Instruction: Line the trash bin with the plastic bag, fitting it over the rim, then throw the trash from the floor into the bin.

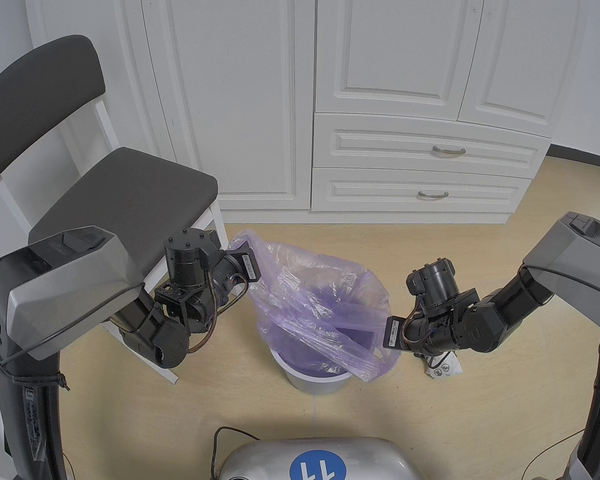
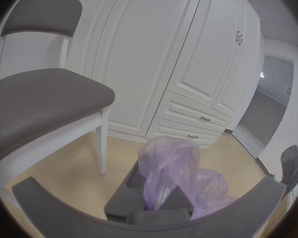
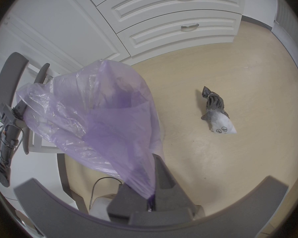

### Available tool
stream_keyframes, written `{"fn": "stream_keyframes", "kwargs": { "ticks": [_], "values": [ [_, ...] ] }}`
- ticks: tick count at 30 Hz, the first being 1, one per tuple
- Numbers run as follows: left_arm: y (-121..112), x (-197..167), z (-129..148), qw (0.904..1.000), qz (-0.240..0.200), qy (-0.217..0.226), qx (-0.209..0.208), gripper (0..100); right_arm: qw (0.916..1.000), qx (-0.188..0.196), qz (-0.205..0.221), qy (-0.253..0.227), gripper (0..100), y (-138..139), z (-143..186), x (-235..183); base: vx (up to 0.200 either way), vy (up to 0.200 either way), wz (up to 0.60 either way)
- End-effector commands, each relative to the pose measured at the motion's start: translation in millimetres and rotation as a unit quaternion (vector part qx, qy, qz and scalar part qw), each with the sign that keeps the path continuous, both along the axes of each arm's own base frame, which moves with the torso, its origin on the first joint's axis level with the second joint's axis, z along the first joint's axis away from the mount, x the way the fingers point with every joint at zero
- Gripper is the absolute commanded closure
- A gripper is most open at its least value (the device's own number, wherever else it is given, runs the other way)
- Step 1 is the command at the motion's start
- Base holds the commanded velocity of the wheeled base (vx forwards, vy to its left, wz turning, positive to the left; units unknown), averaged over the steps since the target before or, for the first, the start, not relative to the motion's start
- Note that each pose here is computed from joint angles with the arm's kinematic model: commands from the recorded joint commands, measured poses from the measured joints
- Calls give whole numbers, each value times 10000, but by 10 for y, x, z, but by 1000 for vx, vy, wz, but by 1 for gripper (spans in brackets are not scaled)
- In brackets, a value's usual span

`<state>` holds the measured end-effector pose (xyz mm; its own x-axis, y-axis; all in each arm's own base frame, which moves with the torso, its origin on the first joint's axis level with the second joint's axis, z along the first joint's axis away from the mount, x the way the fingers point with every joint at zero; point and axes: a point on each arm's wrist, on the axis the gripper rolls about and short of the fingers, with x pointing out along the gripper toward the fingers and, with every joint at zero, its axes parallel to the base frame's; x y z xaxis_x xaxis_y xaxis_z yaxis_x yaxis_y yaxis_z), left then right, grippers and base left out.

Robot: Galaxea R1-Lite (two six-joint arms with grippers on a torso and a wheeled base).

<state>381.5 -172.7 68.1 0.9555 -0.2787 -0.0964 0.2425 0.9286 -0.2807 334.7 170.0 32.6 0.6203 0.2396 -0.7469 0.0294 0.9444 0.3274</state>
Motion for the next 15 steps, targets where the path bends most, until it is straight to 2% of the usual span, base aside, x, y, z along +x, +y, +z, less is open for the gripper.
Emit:
{"fn": "stream_keyframes", "kwargs": {
  "ticks": [1, 2, 7, 12, 15],
  "values": [
    [-119, -59, -4, 9999, -143, 23, -65, 100, 9998, -173, -94, -47, 100, -73, 18, 23, 0, 0, 0],
    [-210, -80, -20, 9995, -235, 72, -217, 100, 9989, -404, -199, -127, 100, -163, 55, 54, 0, 0, 0],
    [-259, -14, -98, 9992, -240, 116, -305, 100, 9981, -553, -223, -163, 100, -254, 67, 65, 0, 0, 0],
    [-213, 48, -168, 9990, -216, 315, -225, 100, 9979, -540, -268, -225, 100, -303, 94, 80, 0, 0, 0],
    [-180, 159, -293, 9981, -144, 585, -104, 100, 9978, -532, -260, -294, 100, -319, 167, 42, 0, 0, 0]
  ]
}}
